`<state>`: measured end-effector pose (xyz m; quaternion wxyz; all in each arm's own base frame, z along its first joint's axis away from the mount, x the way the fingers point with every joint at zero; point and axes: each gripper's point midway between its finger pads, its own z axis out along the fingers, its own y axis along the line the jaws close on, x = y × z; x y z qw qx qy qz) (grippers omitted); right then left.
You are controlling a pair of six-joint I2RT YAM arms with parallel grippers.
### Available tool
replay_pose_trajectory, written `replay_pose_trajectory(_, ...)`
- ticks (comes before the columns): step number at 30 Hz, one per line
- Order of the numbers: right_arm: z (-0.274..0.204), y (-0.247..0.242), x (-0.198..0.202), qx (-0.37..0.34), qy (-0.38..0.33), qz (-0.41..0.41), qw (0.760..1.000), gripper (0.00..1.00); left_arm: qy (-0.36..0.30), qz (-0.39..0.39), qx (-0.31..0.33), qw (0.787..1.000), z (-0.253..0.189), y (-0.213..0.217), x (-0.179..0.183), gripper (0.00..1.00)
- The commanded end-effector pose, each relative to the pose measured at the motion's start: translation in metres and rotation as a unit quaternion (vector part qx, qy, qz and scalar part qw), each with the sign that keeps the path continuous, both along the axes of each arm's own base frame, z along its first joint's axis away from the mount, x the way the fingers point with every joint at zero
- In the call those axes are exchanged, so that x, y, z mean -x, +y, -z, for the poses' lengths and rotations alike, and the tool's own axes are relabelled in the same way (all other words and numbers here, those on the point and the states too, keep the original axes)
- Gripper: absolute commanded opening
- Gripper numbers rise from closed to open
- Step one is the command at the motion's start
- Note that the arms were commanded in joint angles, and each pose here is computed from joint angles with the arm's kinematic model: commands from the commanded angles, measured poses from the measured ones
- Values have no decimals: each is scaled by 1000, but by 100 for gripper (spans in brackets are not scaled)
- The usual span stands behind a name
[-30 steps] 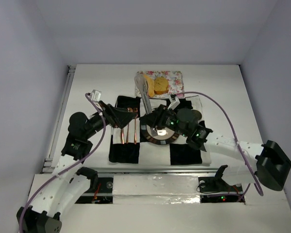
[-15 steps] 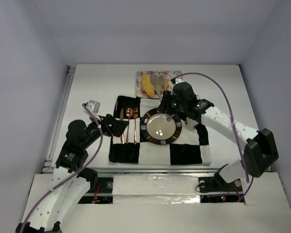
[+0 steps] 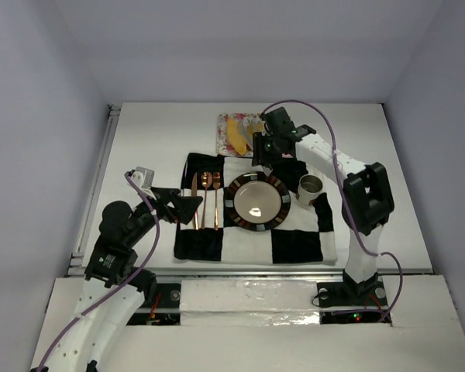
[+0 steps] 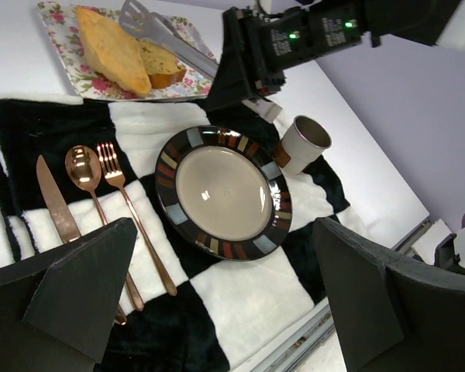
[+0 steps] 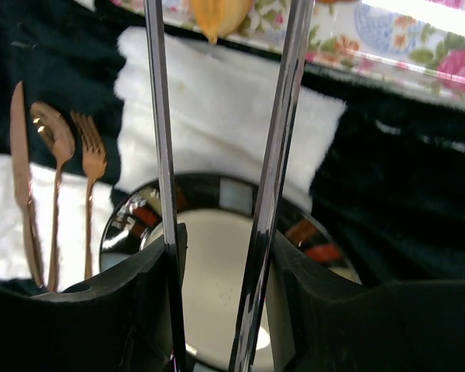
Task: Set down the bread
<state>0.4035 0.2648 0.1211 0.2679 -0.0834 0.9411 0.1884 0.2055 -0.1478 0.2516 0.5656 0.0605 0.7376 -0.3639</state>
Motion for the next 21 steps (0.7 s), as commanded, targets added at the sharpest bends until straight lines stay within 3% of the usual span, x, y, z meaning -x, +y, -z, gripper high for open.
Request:
replay_pose_trajectory(1, -12, 6, -16, 3, -10, -15, 1000, 47, -35, 9, 3, 999, -13, -2, 2, 98)
replay_pose_trajectory(9, 13, 11, -26, 8, 17, -24, 1000, 47, -41, 10, 4, 999, -16, -2, 3, 98)
replay_pose_trajectory(12, 9, 15, -24, -3, 13, -30, 999, 35, -39, 11, 4, 999, -15, -2, 3, 98)
replay_pose_trajectory(16, -26, 15, -19, -36, -23, -23, 999, 29, -34, 10, 2, 999, -12, -2, 1, 98)
replay_pose_trajectory(21, -80, 10, -3, -83, -77, -14, 993, 28, -33, 5, 2, 999, -12, -1, 0, 98)
